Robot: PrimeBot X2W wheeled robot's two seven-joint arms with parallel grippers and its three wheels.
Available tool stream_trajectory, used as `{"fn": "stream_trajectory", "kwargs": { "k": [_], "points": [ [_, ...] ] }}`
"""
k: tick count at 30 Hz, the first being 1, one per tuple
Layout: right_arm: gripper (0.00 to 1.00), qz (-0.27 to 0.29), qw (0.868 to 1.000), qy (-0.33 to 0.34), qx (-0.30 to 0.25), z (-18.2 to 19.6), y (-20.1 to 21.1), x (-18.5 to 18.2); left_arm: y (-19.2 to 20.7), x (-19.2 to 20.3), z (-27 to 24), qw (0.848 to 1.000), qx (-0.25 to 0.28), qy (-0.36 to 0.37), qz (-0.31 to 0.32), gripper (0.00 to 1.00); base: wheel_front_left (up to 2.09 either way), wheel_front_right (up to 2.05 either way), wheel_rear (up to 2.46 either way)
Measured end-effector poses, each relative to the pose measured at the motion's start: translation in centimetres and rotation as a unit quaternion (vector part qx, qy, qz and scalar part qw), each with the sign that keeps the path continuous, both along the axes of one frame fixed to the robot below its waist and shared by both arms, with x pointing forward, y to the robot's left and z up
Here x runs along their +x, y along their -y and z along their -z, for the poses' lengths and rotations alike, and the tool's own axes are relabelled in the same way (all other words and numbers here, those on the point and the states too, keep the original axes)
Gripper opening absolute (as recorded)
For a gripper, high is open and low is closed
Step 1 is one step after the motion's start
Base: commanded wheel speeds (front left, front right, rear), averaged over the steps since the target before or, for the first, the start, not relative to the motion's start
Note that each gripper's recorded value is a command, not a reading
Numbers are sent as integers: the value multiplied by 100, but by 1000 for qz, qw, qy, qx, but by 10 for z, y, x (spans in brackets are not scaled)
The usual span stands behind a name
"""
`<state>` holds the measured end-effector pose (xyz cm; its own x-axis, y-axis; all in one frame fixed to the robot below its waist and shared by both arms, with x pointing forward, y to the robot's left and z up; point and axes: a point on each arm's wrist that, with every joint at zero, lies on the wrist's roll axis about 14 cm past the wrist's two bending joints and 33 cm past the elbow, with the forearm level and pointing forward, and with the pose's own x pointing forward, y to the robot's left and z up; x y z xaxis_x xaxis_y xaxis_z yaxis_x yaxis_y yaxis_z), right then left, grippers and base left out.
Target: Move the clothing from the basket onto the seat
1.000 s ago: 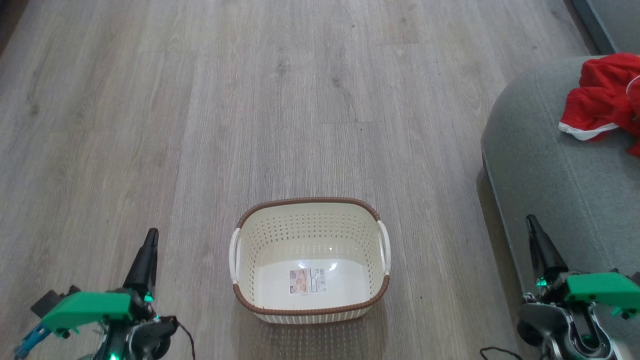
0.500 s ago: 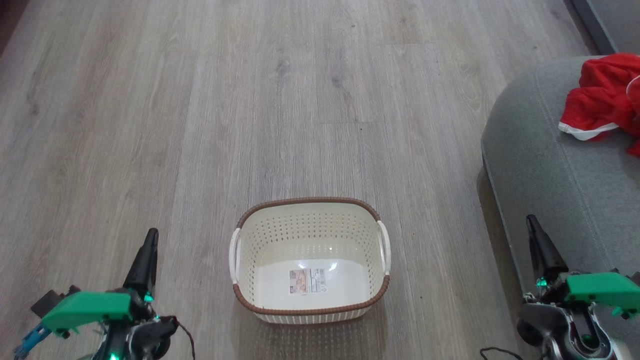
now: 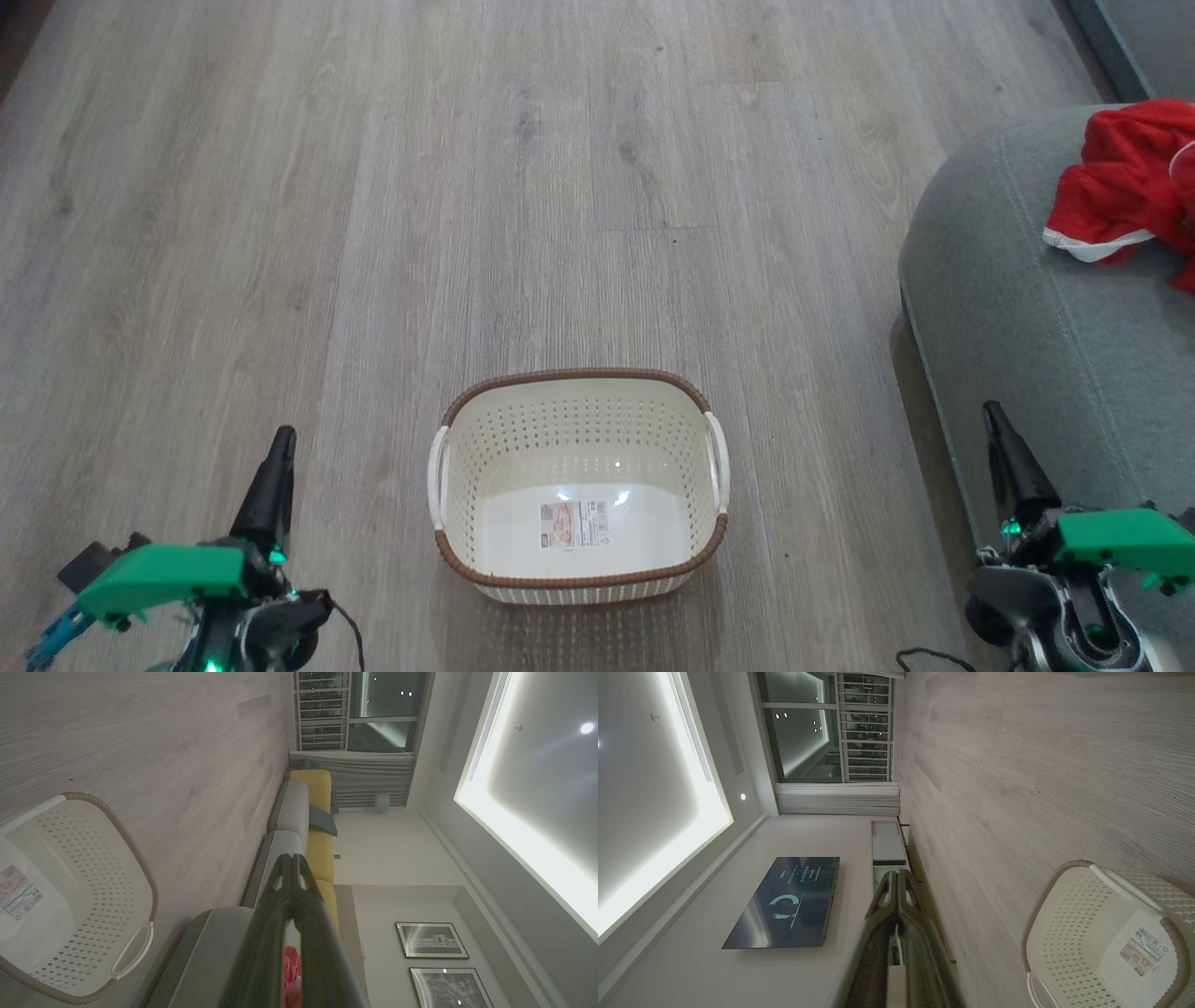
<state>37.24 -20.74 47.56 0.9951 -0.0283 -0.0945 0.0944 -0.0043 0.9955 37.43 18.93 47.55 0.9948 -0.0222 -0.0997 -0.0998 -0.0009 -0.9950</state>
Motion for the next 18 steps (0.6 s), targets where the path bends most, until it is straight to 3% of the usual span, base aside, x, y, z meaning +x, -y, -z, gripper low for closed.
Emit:
{"fn": "stream_trajectory", "kwargs": {
  "k": [18],
  "points": [
    [0, 0, 1000, 0, 0, 0, 0, 0, 0, 0, 0, 1000, 0, 0, 0, 0, 0, 0, 0]
  ]
}}
